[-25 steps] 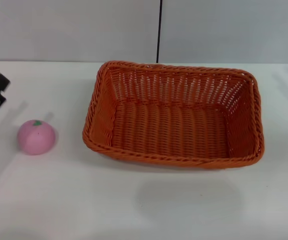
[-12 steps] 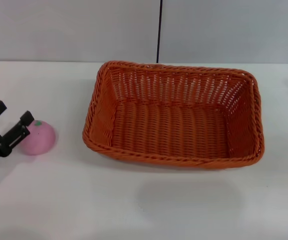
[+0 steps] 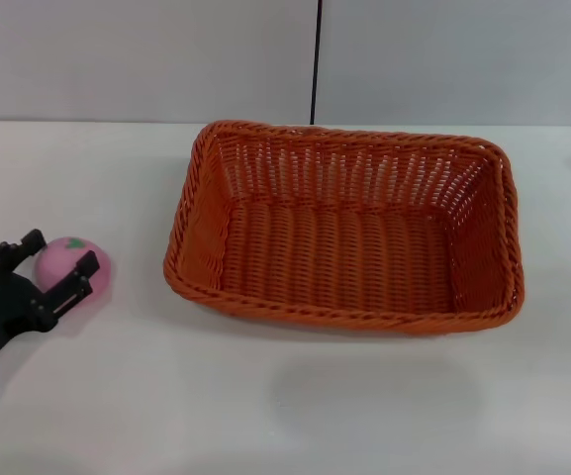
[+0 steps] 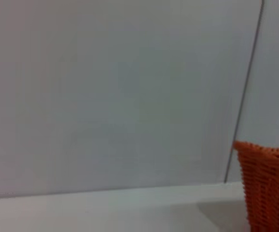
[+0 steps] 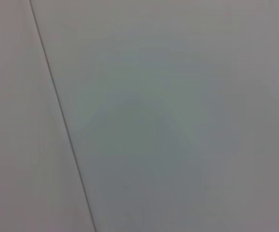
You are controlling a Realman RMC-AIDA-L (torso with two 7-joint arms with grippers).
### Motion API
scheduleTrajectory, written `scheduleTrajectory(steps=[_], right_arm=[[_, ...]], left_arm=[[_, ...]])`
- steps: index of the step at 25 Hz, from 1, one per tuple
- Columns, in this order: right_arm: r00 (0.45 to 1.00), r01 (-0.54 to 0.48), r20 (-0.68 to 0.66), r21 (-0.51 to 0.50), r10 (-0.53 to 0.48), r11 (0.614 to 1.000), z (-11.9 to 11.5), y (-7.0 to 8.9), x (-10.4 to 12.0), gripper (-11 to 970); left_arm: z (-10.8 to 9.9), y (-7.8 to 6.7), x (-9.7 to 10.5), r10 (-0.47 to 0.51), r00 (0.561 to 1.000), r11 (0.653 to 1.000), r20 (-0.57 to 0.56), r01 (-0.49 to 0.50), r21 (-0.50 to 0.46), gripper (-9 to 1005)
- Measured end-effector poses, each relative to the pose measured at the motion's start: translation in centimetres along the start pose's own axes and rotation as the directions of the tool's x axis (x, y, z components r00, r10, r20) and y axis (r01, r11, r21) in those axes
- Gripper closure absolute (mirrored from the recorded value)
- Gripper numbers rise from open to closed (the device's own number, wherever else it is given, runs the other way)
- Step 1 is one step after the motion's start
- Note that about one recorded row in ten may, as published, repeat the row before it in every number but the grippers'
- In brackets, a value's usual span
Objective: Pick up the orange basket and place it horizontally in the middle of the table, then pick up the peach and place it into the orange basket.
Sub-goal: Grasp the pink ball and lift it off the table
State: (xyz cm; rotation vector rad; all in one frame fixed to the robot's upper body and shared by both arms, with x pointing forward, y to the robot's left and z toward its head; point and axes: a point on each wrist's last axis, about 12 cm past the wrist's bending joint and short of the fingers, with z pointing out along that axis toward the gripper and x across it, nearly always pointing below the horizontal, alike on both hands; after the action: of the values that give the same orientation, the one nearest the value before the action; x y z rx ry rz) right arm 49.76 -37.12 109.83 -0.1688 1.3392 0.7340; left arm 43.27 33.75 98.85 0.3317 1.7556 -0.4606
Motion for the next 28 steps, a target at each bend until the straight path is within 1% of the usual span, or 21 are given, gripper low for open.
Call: scheduleTrajectory(steps=[9,18,24,28], right_arm=[[1.0,-0.005,0.0,0.003,0.005,1.0,-0.14,0.08,0.14,511],[1.0,-0.029,0.0,0.008,0.029,1.0,-0.33,0.16,0.58,511],[1.0,-0.03,-0.002,0.012,0.03,0.999,-0.5,0.16,0.64,511],[1.0,-0.03,-0.002,0.013,0.03,0.999,-0.54,0.15,0.64,512]], left_arm=[[0.52,-0.55,0.57,0.007,0.999,1.0,-0.047,-0.005,0.025,194],[0.54,-0.59,0.67,0.008,0.999,1.0,-0.051,-0.007,0.022,195],[0.56,-0.72,0.67,0.025,0.999,1.0,-0.037,-0.025,0.009,409],[0.86,-0.82,0.6,0.03,0.999,0.999,-0.038,-0.029,0.019,555]])
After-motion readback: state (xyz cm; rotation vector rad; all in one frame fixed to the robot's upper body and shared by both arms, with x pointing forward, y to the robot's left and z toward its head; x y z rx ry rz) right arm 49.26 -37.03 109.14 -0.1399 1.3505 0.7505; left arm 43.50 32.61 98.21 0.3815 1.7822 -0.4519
